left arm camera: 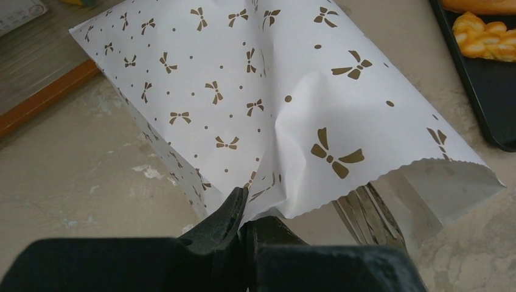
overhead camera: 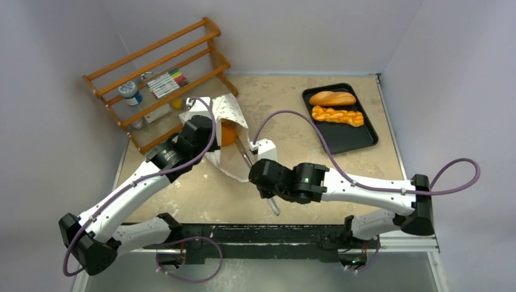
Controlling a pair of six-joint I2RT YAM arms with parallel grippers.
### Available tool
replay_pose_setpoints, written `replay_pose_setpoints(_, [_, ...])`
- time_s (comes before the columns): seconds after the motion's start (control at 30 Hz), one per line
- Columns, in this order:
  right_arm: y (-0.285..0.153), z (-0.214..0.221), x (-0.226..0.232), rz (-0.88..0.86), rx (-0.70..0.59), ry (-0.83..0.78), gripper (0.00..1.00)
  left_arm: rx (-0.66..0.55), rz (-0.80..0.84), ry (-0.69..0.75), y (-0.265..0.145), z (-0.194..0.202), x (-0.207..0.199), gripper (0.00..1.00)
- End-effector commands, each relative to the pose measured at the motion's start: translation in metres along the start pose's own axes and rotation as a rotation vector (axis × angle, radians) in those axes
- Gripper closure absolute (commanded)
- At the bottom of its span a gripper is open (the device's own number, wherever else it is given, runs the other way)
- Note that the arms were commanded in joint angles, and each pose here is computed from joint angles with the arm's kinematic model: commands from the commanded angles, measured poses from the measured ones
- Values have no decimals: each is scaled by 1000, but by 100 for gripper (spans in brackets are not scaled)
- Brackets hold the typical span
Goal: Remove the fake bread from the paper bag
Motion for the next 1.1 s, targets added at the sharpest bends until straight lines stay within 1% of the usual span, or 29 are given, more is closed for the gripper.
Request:
replay_pose_setpoints(0.0, [1, -31, 14, -42, -48, 50, 79, -28, 9, -27, -10, -5, 4, 100])
replay_pose_setpoints(0.23, [17, -40, 24, -54, -6, 66, 75, -20, 29, -37, -13, 1, 5, 100])
replay_pose_setpoints(0.53, [41, -56, 20, -68, -8, 129, 68, -41, 50, -40, -21, -4, 3, 100])
replay_pose_setpoints(0.77, [65, -70, 14, -50, -11, 153, 67, -44, 66, -39, -25, -5, 2, 100])
replay_pose_setpoints(0.97, [64, -87, 11, -14, -55, 172, 66, -42, 66, -30, -25, -2, 3, 100])
replay_pose_setpoints(1.07, [66, -88, 11, -3, -49, 167, 65, -40, 66, -25, -25, -1, 4, 100])
Point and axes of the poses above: each gripper's point midway between its finger pads, its own y axis out along the fingers, its own x axis along the line the jaws close on, z = x × y, the point moved 4 cm from there along -y, back along the fingers, and after that the axes turned 12 degrees about -y, right-handed, at the moved point
